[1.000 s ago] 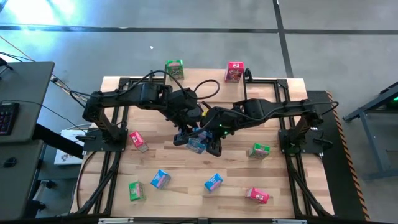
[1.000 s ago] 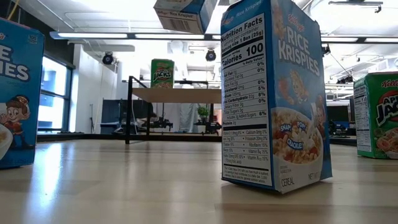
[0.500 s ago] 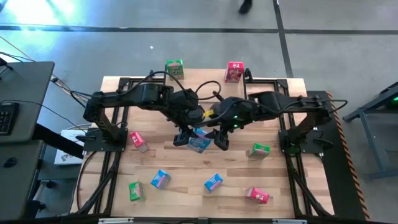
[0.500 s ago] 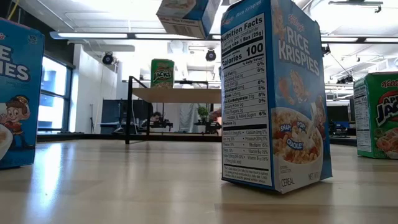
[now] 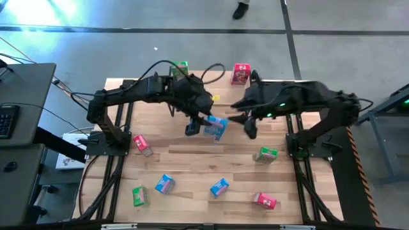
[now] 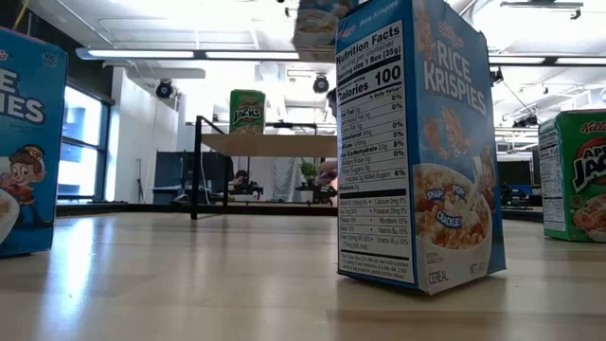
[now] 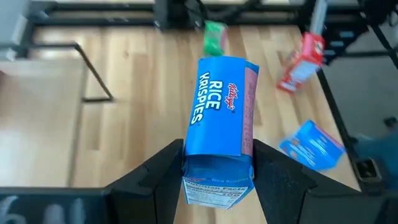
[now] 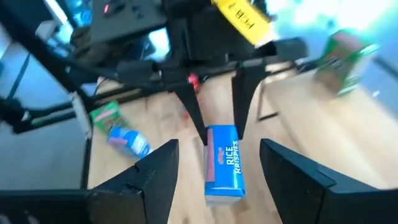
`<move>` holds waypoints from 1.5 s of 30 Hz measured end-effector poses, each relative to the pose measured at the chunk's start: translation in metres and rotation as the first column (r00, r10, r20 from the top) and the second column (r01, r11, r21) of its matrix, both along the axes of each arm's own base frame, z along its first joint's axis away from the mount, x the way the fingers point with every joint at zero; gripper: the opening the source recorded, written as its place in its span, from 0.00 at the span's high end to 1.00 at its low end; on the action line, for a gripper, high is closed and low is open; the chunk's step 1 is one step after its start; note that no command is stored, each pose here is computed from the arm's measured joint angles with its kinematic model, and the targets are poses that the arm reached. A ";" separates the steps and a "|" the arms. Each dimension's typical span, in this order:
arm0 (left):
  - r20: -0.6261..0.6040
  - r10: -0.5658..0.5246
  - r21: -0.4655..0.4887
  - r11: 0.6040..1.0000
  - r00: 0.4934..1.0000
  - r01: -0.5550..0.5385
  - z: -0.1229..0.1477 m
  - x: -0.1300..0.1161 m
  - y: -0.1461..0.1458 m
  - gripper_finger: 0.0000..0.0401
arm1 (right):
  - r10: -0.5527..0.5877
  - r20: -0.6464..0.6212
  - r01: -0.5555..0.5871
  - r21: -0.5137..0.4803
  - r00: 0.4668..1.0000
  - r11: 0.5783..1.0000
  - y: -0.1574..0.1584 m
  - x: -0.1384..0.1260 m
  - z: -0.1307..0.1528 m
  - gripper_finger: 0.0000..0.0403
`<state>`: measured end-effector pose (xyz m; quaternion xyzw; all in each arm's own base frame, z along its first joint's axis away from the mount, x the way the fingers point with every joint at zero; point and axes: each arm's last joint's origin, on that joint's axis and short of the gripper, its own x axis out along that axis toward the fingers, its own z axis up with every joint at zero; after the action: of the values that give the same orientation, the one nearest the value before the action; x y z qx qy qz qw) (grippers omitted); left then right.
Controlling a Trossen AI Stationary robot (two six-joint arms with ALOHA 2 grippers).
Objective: Stack cereal on shelf
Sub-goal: Put the top blue cereal box on the shelf
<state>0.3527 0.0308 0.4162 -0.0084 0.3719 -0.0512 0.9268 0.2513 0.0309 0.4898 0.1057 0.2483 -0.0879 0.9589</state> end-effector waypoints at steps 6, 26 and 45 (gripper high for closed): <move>0.063 0.083 0.022 0.996 0.994 -0.085 0.005 -0.001 0.034 0.58 | -0.052 0.090 0.063 -0.131 0.995 0.989 -0.010 -0.042 0.022 0.46; 0.221 0.346 0.086 0.925 0.912 -0.371 0.015 -0.030 0.149 0.58 | -0.212 0.112 0.236 -0.298 0.971 0.925 -0.032 -0.147 0.028 0.46; 0.157 0.303 0.128 0.938 0.940 -0.323 -0.030 -0.010 0.199 0.58 | -0.240 0.242 0.285 -0.170 0.940 0.943 -0.033 -0.160 -0.059 0.46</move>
<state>0.3422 0.2302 0.3865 0.0065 0.3049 0.1252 0.9441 0.0908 -0.0025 0.4307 0.0488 0.1148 -0.2282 0.9656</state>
